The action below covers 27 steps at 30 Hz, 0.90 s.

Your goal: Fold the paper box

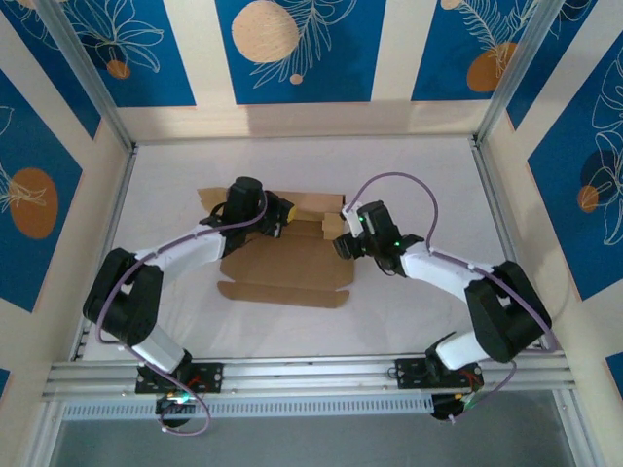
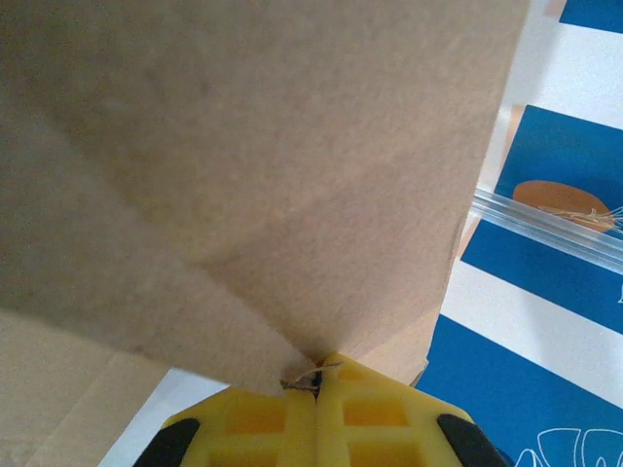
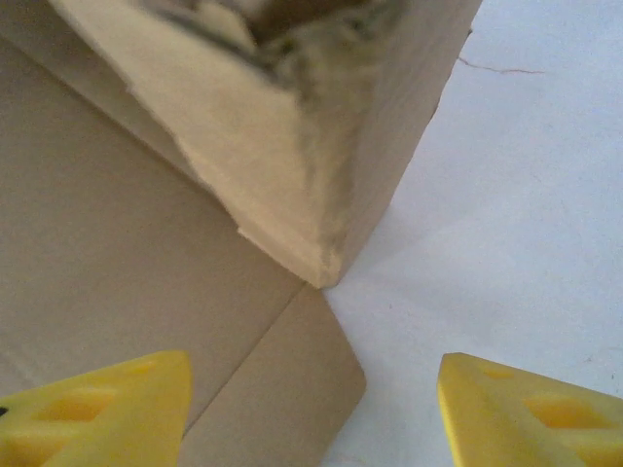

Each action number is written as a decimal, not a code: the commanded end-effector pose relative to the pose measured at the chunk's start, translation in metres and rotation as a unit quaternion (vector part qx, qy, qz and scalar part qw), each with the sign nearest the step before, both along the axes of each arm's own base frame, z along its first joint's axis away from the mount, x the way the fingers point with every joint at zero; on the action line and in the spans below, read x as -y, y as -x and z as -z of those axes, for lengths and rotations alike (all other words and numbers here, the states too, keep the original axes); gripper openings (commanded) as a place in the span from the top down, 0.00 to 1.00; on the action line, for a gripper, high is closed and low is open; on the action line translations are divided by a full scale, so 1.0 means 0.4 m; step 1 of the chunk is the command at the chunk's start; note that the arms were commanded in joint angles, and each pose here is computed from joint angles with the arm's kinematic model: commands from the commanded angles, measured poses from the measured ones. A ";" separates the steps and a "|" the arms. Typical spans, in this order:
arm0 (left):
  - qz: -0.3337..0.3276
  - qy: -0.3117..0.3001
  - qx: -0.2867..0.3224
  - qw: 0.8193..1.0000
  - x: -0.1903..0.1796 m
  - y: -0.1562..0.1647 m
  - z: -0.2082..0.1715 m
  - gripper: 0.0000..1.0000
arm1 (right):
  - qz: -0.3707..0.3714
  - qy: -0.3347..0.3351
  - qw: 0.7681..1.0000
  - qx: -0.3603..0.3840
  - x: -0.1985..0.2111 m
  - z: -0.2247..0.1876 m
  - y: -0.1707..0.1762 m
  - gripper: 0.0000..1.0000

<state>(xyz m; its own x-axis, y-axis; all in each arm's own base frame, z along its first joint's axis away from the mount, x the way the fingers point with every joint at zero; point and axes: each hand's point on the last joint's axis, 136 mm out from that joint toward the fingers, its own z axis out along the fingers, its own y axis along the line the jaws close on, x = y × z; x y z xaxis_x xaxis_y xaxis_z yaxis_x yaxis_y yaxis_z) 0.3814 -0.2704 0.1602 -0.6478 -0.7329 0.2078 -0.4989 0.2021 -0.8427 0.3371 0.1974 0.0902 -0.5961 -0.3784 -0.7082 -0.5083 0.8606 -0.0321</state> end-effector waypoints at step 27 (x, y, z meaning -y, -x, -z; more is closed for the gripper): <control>0.028 0.039 -0.105 0.993 0.010 0.033 0.018 1.00 | -0.058 -0.024 0.992 0.106 -0.112 -0.058 -0.124 0.41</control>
